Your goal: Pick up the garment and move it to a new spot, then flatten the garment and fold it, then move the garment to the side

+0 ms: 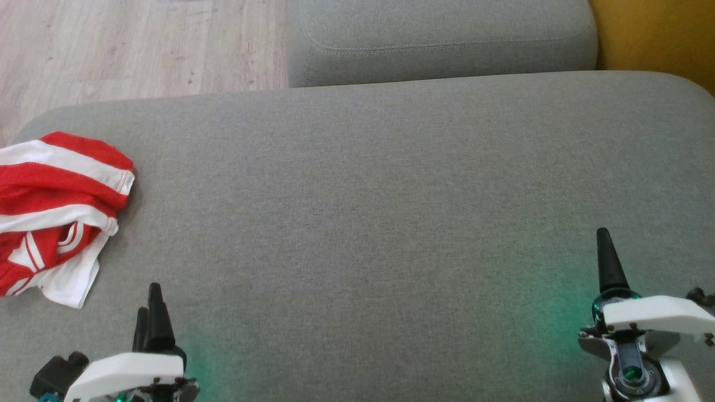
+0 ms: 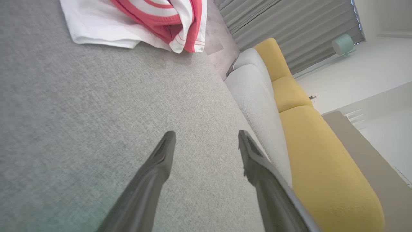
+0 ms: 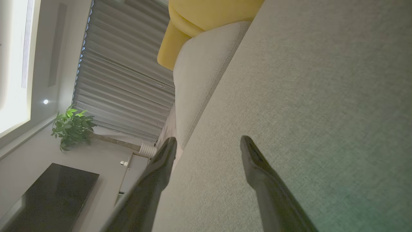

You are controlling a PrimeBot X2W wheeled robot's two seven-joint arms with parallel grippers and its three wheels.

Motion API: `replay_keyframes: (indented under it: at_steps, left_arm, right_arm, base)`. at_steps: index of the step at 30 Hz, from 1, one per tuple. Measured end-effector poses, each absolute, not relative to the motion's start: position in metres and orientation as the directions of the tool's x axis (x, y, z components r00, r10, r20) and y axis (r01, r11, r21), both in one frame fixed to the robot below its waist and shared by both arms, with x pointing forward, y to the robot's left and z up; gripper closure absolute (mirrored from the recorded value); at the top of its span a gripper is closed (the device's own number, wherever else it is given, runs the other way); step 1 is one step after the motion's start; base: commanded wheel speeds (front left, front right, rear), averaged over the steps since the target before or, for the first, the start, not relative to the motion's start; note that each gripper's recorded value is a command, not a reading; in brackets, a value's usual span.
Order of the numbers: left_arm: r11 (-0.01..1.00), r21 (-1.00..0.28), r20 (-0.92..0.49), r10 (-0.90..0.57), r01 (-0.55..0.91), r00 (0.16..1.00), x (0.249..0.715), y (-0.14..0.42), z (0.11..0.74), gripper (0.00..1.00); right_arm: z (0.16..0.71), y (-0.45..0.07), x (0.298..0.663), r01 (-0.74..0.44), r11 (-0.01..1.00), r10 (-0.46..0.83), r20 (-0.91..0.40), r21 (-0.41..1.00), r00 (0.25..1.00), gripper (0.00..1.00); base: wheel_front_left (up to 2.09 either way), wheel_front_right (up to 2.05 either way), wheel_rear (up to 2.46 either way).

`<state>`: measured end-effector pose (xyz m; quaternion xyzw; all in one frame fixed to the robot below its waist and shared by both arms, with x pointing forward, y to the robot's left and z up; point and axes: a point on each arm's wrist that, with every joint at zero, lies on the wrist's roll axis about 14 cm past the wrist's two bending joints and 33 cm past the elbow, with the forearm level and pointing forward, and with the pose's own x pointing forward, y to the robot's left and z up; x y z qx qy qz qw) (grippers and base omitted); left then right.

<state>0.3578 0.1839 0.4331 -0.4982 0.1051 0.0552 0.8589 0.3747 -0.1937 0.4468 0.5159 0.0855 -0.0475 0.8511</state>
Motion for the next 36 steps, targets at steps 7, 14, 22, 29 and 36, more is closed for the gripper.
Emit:
replay_keyframes:
  at_steps: [7,14,22,29,36]
  left_arm:
    - [0.567,-0.803,-0.227,-0.006,-0.183,0.974,0.361,0.184,0.435,0.0]
    - [0.645,-0.747,-0.227,-0.015,-0.164,0.974,0.362,0.18,0.435,0.0]
    - [0.725,-0.672,-0.231,-0.012,-0.151,0.973,0.361,0.18,0.431,0.0]
    - [0.784,-0.607,-0.234,-0.019,-0.131,0.972,0.36,0.178,0.429,0.0]
    - [0.844,-0.53,-0.224,-0.045,-0.083,0.974,0.36,0.169,0.429,0.0]
  right_arm:
    - [0.445,-0.19,0.377,0.158,0.534,0.019,-0.199,0.831,0.98,0.0]
    - [0.437,-0.189,0.375,0.162,0.61,0.023,-0.222,0.775,0.975,0.0]
    - [0.436,-0.183,0.379,0.132,0.7,0.036,-0.22,0.701,0.975,0.0]
    - [0.428,-0.182,0.377,0.123,0.764,0.043,-0.24,0.633,0.97,0.0]
    - [0.427,-0.182,0.375,0.096,0.831,0.043,-0.234,0.548,0.971,0.0]
  base:
    - [0.0,0.0,0.0]
    - [0.0,0.0,0.0]
    - [0.0,0.0,0.0]
    - [0.0,0.0,0.0]
    - [0.0,0.0,0.0]
